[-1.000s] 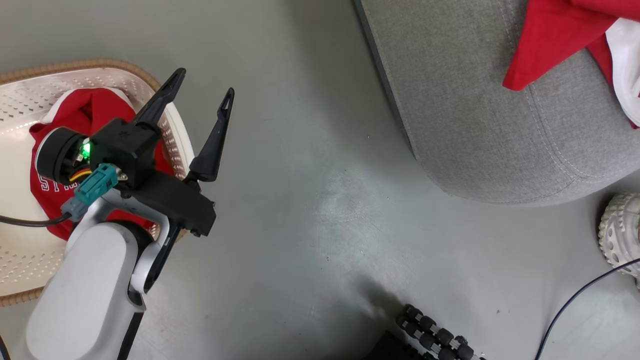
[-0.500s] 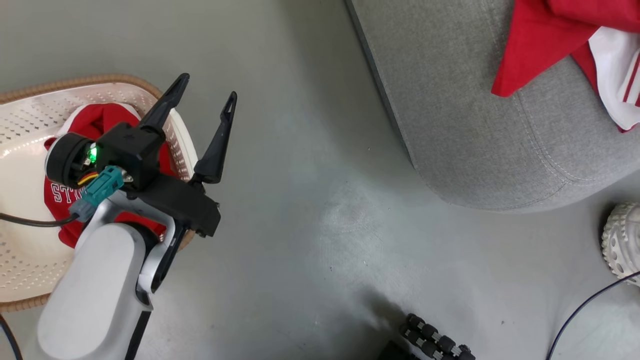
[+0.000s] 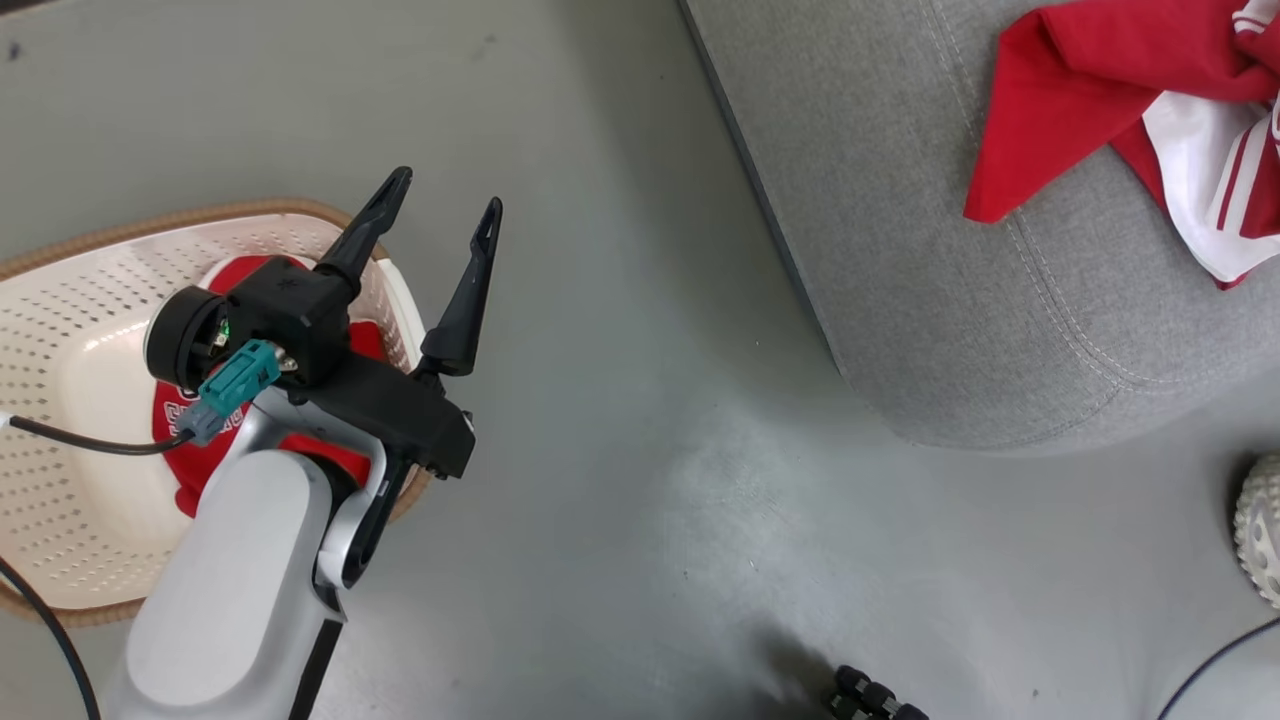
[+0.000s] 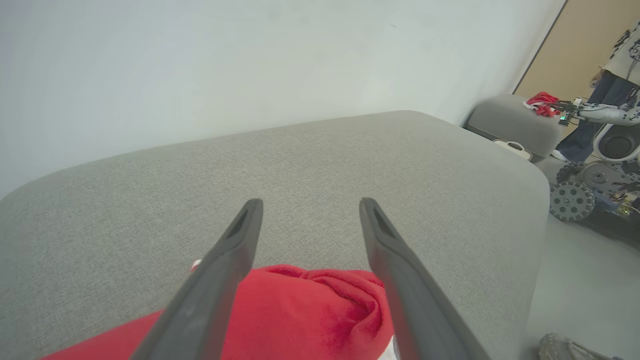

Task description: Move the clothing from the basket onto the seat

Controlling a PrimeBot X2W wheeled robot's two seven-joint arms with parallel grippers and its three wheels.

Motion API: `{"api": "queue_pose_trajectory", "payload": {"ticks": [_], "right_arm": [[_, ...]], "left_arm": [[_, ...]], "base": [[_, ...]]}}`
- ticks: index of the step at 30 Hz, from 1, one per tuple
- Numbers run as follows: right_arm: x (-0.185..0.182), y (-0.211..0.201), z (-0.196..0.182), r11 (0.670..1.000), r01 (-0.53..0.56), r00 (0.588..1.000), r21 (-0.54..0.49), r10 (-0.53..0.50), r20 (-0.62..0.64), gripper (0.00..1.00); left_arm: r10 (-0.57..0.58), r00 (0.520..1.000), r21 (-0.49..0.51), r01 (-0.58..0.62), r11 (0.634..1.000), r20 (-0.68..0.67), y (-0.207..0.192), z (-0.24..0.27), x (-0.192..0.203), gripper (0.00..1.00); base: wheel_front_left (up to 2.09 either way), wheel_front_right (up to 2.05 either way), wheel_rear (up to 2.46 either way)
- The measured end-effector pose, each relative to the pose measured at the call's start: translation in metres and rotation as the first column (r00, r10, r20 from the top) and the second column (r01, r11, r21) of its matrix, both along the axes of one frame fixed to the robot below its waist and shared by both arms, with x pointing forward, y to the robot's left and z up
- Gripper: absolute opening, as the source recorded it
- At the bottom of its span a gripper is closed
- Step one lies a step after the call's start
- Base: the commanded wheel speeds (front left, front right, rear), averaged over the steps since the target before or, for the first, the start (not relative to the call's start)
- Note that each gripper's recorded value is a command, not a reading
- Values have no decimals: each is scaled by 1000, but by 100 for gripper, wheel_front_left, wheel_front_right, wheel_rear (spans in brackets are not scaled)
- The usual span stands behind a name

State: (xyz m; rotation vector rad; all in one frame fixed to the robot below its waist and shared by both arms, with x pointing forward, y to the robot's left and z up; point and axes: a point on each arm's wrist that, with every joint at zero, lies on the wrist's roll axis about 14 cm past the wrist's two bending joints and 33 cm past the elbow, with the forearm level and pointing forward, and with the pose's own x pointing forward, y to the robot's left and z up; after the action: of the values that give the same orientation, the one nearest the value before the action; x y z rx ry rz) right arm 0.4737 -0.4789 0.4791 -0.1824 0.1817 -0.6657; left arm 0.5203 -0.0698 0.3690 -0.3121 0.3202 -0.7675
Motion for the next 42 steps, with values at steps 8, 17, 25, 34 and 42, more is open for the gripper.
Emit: {"api": "queue_pose_trajectory", "payload": {"ticks": [8, 17, 25, 34, 42], "right_arm": [[28, 39, 20, 989, -147, 988, -17, 148, 54, 100], [55, 85, 43, 953, -300, 947, -46, 303, 108, 100], [75, 140, 60, 896, -441, 880, -51, 443, 168, 100], [78, 199, 68, 817, -576, 795, -37, 570, 208, 100], [73, 246, 81, 748, -663, 717, -28, 645, 264, 100]], "left_arm": [[47, 998, -11, -47, 999, 34, 9, 21, 0, 100], [120, 990, -14, -119, 993, 71, 30, 43, 0, 100], [232, 965, -18, -232, 973, 119, 63, 65, 5, 100], [344, 924, -12, -347, 938, 165, 104, 85, -2, 100], [452, 870, -10, -459, 888, 194, 145, 103, -10, 100]], "base": [[0, 0, 0], [0, 0, 0], [0, 0, 0], [0, 0, 0], [0, 0, 0]]}}
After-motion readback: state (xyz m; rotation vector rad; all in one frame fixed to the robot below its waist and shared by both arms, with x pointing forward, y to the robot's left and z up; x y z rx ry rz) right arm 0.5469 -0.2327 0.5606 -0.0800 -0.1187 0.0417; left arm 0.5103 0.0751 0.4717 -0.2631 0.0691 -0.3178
